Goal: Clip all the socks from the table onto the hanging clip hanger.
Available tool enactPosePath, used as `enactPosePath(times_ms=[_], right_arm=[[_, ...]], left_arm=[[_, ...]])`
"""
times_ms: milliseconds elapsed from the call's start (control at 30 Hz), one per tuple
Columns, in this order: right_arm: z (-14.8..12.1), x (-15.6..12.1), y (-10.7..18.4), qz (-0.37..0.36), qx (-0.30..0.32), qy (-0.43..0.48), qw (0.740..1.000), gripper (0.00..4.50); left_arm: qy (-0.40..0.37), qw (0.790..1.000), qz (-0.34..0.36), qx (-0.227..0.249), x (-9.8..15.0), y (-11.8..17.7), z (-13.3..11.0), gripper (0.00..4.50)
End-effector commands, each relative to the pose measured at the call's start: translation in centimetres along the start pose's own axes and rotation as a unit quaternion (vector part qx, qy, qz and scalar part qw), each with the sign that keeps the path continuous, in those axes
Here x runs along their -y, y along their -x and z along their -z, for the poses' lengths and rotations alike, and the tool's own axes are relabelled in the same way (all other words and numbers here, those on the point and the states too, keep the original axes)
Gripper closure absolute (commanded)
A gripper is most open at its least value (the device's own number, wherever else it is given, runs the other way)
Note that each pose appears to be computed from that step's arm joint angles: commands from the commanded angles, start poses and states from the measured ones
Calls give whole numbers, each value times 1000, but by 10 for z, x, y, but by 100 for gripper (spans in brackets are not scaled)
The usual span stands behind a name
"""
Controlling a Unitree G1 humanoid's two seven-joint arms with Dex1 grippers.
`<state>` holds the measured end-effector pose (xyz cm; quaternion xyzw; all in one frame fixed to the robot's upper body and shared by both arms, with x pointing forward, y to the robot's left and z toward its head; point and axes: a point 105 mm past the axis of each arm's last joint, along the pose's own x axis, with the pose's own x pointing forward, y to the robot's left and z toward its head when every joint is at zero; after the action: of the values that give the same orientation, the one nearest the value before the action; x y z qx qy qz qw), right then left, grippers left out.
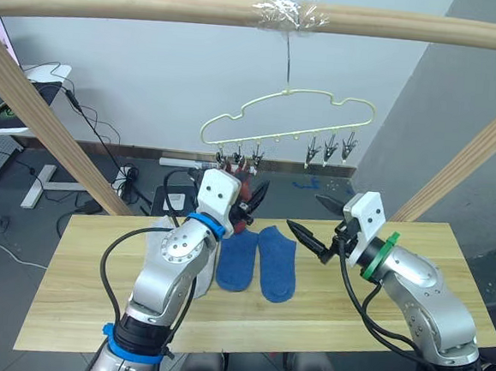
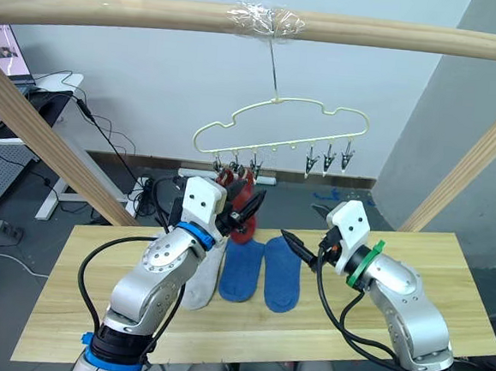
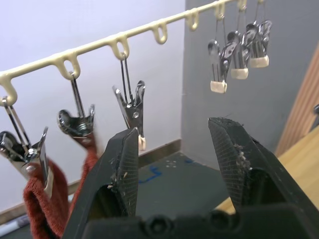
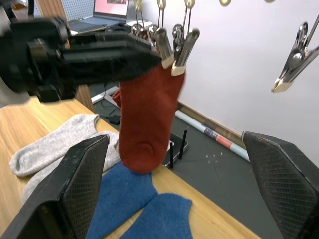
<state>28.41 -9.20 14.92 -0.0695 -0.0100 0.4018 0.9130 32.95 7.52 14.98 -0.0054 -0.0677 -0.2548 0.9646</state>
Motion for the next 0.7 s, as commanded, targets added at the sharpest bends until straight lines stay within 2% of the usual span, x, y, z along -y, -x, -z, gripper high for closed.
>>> enactPosePath(times_ms=[33, 333, 700], right_arm=[[-28, -6, 3, -19, 51, 22, 998, 0], [-39, -2, 2, -13, 67, 26, 997, 0], [-39, -2, 2, -9, 67, 24, 997, 0]], left_arm=[[-22, 999, -16, 35, -2, -9, -11, 207], [-16, 998, -36, 47, -7, -25, -10, 207], [-21, 997, -40, 65, -9, -40, -16, 207]])
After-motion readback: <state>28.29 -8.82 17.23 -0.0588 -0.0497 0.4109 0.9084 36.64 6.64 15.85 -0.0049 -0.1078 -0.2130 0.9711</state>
